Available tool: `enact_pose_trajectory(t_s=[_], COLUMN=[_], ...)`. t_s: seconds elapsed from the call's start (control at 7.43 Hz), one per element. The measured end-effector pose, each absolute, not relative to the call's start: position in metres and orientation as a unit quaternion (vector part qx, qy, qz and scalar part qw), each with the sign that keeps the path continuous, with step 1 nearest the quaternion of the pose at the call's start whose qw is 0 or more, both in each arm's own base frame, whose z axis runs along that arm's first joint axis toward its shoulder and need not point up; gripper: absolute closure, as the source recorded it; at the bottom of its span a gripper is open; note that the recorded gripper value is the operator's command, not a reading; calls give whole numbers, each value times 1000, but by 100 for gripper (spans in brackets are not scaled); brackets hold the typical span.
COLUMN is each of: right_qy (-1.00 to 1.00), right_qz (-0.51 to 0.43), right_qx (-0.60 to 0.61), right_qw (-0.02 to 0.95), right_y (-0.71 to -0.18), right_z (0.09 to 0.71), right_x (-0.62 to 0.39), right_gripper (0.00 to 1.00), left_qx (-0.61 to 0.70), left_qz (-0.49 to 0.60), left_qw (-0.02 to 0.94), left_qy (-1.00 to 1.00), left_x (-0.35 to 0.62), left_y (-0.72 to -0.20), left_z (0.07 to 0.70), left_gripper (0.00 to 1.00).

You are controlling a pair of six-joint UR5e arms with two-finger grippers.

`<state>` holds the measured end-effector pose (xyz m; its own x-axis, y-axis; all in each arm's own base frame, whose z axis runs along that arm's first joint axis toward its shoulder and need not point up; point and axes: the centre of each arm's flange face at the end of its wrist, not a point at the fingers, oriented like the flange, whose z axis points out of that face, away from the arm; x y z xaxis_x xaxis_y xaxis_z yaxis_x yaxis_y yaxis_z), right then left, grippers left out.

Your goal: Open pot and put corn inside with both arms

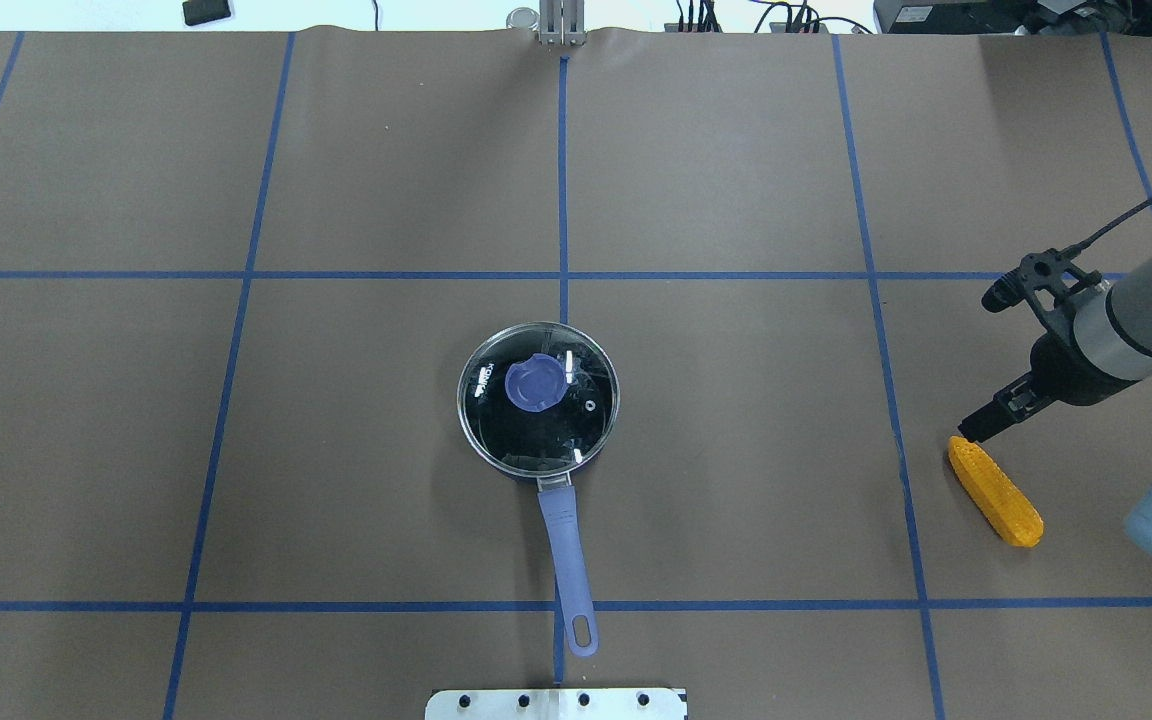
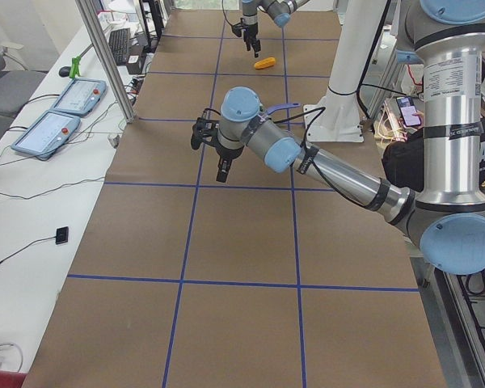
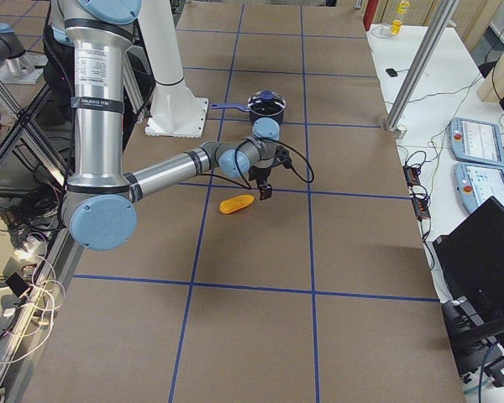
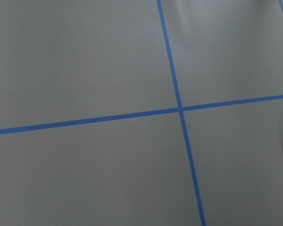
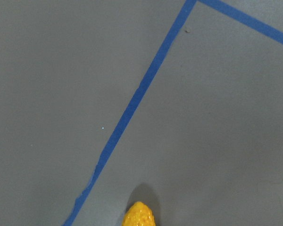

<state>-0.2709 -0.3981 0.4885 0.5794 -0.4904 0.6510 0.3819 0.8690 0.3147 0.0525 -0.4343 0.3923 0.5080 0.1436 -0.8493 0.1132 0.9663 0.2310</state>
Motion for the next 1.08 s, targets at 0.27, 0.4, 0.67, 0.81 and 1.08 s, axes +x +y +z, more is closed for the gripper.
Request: enact_pose_trajectory(t_s=[0.27, 0.4, 0.67, 0.81, 1.08], right_qy=[-372, -367, -367, -366, -364], right_qz=[-253, -259, -272, -277, -279], right_qx=[67, 63, 60, 57, 54], right_qw=[890, 891, 888, 887, 887], right_y=[-377, -368, -350, -344, -341], right_z=[502, 509, 524, 529, 534], right_x=[-287, -290, -291, -293, -294], right_gripper=[2, 4, 14, 22, 36], left_qx=[120, 116, 114, 114, 114], left_qz=[0, -3, -7, -7, -7], left_qw=[856, 855, 853, 853, 853], left_qy=[502, 506, 509, 509, 509], left_x=[79, 86, 90, 91, 91], left_y=[-442, -444, -445, -445, -445], left_z=[370, 363, 358, 357, 357], left_gripper=[3, 3, 3, 3, 3])
